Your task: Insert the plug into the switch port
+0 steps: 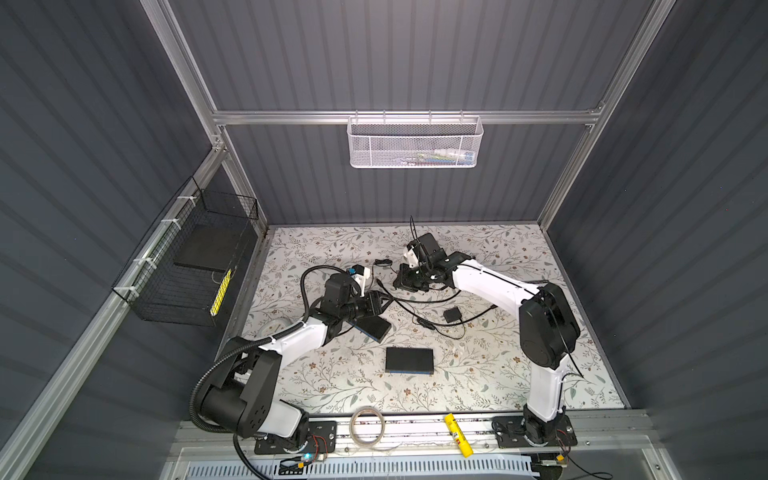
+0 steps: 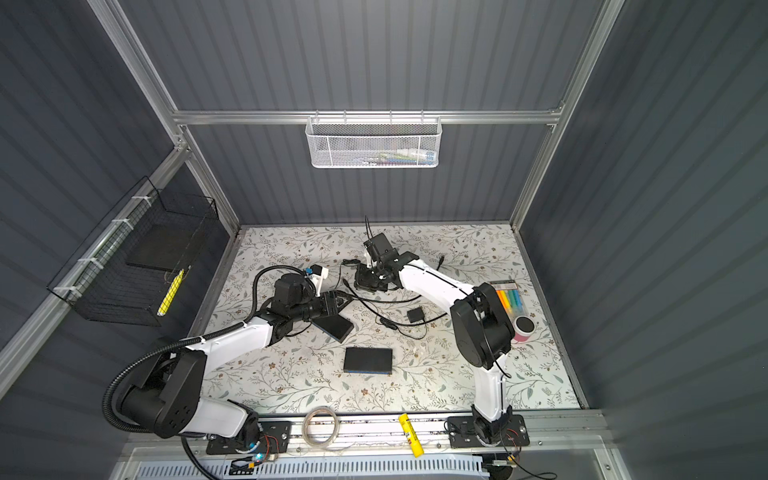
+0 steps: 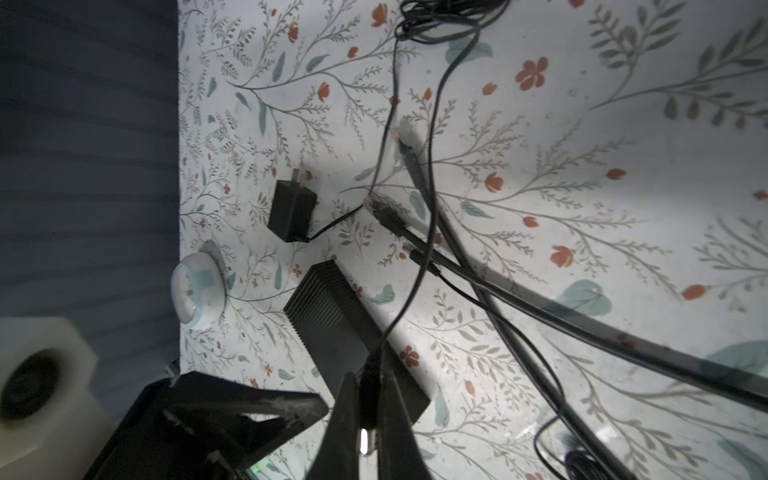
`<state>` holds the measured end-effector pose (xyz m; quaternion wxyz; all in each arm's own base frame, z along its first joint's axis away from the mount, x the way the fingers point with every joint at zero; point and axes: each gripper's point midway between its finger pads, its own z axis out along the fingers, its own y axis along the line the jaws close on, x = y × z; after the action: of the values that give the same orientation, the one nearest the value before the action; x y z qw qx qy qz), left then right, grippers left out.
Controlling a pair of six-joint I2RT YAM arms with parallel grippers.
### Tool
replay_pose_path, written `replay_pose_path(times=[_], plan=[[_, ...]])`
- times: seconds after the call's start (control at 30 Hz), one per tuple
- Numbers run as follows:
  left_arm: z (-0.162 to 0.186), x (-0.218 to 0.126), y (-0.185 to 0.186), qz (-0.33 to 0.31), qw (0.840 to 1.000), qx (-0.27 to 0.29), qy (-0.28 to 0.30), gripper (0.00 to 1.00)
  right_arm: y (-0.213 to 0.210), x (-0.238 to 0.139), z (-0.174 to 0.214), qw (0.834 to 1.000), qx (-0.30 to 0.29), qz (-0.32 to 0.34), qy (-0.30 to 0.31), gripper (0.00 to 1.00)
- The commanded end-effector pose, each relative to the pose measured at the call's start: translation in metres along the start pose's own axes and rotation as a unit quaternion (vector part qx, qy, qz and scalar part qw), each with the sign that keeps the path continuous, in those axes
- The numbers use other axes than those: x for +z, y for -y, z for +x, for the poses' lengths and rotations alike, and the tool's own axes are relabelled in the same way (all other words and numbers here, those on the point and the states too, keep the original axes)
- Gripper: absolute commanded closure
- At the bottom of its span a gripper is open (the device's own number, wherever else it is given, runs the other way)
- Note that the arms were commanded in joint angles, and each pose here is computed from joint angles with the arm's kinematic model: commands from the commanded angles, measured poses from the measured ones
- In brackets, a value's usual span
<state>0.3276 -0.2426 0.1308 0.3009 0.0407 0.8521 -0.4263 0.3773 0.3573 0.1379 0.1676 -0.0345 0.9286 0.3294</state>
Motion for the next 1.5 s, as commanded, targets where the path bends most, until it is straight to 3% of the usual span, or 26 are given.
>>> replay_pose_path(times=[0.0, 0.13, 0.3, 0.47, 0.6, 0.73, 0.87, 1.07, 1.3, 1.47], plan=[[-0.018, -0.003, -0.017, -0.025, 0.999, -0.017, 0.029, 0.48, -0.005, -0.004, 0.018, 0.999, -0.030, -0.004, -0.022, 1.00], [-0.038, 0.002, -0.027, 0.010, 0.996, -0.073, 0.044, 0.45, 0.015, -0.009, 0.036, 0.997, -0.054, 0.030, -0.038, 1.00], [-0.048, 0.022, -0.027, 0.046, 0.994, -0.089, 0.048, 0.43, 0.011, -0.013, 0.062, 0.995, -0.067, -0.004, -0.079, 1.00], [-0.034, 0.035, -0.024, -0.004, 1.000, 0.016, -0.011, 0.47, 0.004, -0.023, 0.065, 0.993, -0.084, -0.018, -0.084, 1.00], [-0.029, 0.030, -0.028, -0.055, 0.993, 0.104, -0.029, 0.40, 0.003, -0.029, 0.067, 0.990, -0.102, -0.016, -0.095, 1.00], [-0.026, 0.031, -0.020, -0.026, 0.990, 0.131, -0.035, 0.35, 0.006, -0.029, 0.072, 0.988, -0.107, -0.014, -0.106, 1.00], [-0.022, 0.044, -0.001, 0.052, 0.993, 0.099, -0.043, 0.35, 0.005, -0.030, 0.071, 0.989, -0.105, -0.017, -0.103, 1.00], [-0.018, 0.063, 0.001, 0.098, 0.993, 0.028, -0.053, 0.35, -0.001, -0.034, 0.068, 0.989, -0.109, -0.032, -0.091, 1.00], [-0.031, 0.072, 0.009, 0.118, 0.992, -0.025, -0.037, 0.34, 0.003, -0.028, 0.075, 0.988, -0.112, -0.034, -0.099, 1.00], [-0.037, 0.076, 0.009, 0.121, 0.991, -0.048, -0.025, 0.40, 0.007, -0.025, 0.076, 0.988, -0.110, -0.029, -0.100, 1.00]])
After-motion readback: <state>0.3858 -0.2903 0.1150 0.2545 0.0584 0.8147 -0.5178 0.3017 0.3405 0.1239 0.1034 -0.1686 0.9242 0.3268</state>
